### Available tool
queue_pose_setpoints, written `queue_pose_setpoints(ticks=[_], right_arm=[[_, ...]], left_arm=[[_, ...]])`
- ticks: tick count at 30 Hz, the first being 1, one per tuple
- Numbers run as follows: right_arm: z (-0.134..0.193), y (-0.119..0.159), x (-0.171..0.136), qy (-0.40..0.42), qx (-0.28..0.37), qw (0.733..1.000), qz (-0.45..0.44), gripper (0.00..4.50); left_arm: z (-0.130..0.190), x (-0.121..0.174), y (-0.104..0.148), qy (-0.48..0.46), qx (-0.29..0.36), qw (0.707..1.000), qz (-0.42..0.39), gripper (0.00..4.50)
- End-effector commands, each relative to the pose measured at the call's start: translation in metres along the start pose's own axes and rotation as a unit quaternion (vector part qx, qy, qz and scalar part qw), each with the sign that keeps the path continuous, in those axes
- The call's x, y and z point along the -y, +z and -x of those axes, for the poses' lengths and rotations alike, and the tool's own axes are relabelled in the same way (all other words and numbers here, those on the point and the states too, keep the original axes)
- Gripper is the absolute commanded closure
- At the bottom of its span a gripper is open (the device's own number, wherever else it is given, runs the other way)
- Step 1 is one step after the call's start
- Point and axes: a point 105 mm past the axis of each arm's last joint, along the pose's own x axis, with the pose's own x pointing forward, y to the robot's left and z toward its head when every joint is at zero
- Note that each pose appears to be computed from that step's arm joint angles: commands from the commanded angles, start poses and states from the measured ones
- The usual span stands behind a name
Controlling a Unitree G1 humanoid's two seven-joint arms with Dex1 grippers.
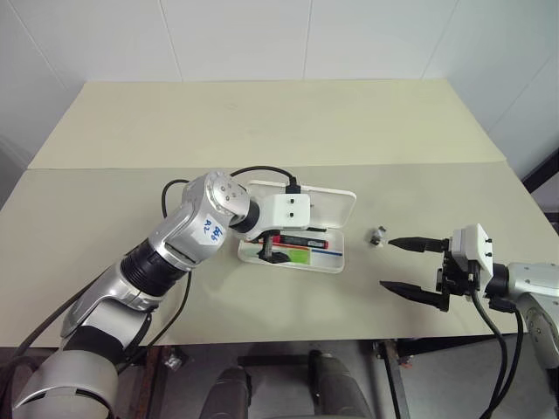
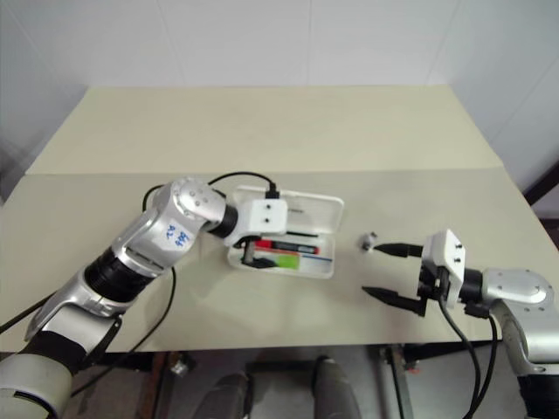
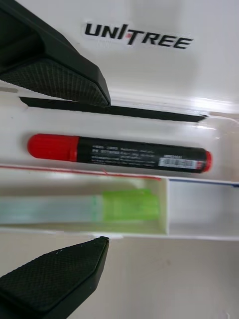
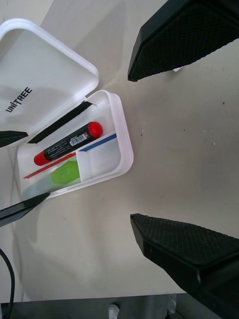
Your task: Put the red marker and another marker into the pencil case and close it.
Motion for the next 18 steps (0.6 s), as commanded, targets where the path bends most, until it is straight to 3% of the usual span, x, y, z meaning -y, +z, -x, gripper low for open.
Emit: queue_pose_setpoints(ticks=[1, 10, 18], right_arm=[[0.003, 0.009, 0.004, -0.002, 0.003, 1.0, 0.023, 0.0], [-0.002, 0.011, 0.022, -0.039, 0.002, 0.998, 0.044, 0.0], [-0.011, -0.005, 0.052, -0.118, -0.021, 0.992, 0.037, 0.0]], left_arm=[[0.015, -0.001, 0.018, 0.0, 0.047, 0.999, -0.01, 0.01], [0.046, -0.003, 0.017, -0.013, 0.129, 0.991, -0.007, 0.01], [0.065, 0.014, 0.008, -0.043, 0.248, 0.967, -0.031, 0.01]])
